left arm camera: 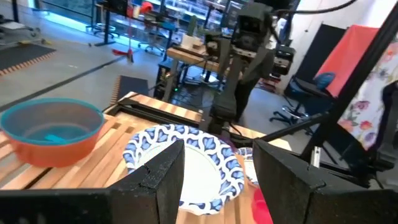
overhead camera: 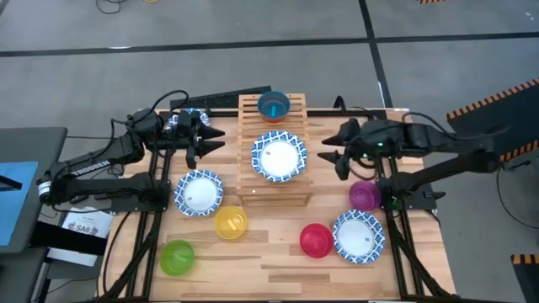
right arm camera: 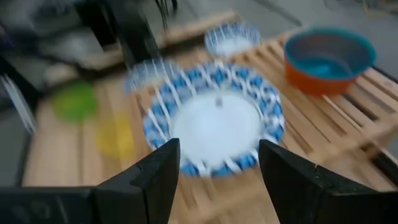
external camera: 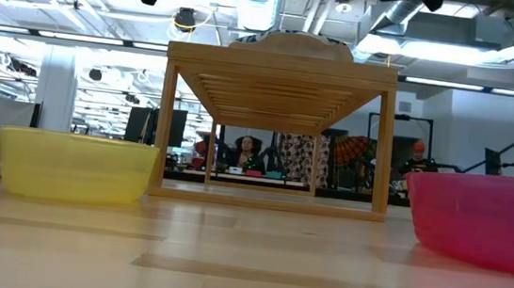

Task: Place and stack bowls onto a shelf
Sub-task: Stack the violet bowl on top of the blue bowl on the shelf

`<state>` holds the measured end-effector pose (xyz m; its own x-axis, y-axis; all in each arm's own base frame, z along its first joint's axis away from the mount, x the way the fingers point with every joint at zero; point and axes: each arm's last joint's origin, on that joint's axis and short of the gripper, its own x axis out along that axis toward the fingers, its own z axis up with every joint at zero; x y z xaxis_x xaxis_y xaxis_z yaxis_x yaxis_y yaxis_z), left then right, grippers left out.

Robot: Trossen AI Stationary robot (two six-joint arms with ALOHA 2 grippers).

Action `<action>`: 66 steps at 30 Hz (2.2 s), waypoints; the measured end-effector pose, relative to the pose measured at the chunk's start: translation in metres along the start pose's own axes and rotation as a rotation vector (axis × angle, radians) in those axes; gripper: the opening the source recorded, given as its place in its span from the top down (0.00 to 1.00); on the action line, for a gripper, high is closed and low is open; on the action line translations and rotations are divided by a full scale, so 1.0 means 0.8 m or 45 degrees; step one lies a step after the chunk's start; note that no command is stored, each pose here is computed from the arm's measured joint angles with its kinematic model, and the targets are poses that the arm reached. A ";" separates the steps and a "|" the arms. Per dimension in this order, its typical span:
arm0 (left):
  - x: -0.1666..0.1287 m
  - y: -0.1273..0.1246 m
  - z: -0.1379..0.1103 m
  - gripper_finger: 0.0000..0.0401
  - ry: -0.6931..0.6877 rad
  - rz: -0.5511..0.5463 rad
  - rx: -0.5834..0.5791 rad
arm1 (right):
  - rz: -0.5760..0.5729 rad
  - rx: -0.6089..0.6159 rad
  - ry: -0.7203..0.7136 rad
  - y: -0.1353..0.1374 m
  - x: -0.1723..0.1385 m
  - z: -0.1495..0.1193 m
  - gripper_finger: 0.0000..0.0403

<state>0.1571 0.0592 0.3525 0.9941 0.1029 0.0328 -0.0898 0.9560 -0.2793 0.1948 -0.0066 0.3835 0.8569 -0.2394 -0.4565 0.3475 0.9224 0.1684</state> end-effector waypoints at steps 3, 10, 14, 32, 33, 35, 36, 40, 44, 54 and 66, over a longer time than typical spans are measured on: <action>0.000 0.000 0.000 0.57 0.000 -0.001 -0.003 | 0.047 0.066 -0.143 -0.003 -0.002 -0.006 0.40; 0.000 0.000 0.000 0.57 0.000 -0.001 -0.010 | 0.073 0.080 -0.223 -0.002 -0.001 -0.006 0.40; 0.000 0.000 0.000 0.57 0.000 0.000 -0.010 | 0.068 0.076 -0.208 -0.002 0.002 -0.007 0.40; 0.000 0.002 -0.001 0.57 -0.004 0.064 -0.026 | 0.117 0.448 0.596 -0.006 -0.012 -0.074 0.40; 0.000 0.003 -0.001 0.57 -0.005 0.076 -0.035 | 0.075 0.480 0.696 -0.005 -0.015 -0.083 0.40; 0.000 0.003 -0.001 0.57 -0.005 0.089 -0.039 | -0.016 0.544 0.855 -0.002 -0.014 -0.100 0.40; 0.000 0.003 -0.002 0.57 -0.002 0.099 -0.040 | -0.070 0.573 0.921 -0.002 -0.014 -0.110 0.40; 0.000 0.005 -0.004 0.57 0.015 0.123 -0.046 | -0.248 0.720 1.065 0.003 0.003 -0.153 0.40; 0.000 0.005 -0.004 0.57 0.020 0.125 -0.048 | -0.481 0.832 1.183 0.000 0.021 -0.198 0.40; 0.000 0.006 -0.005 0.57 0.015 0.174 -0.049 | -0.680 0.905 1.156 0.001 0.055 -0.222 0.40; 0.000 0.007 -0.006 0.57 0.019 0.191 -0.051 | -0.825 0.758 1.275 0.000 0.098 -0.245 0.45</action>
<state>0.1566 0.0632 0.3466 0.9706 0.2391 -0.0260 -0.2348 0.9186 -0.3179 0.1877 0.0341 0.1764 -0.0835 -0.0206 -0.9963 0.9154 0.3935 -0.0849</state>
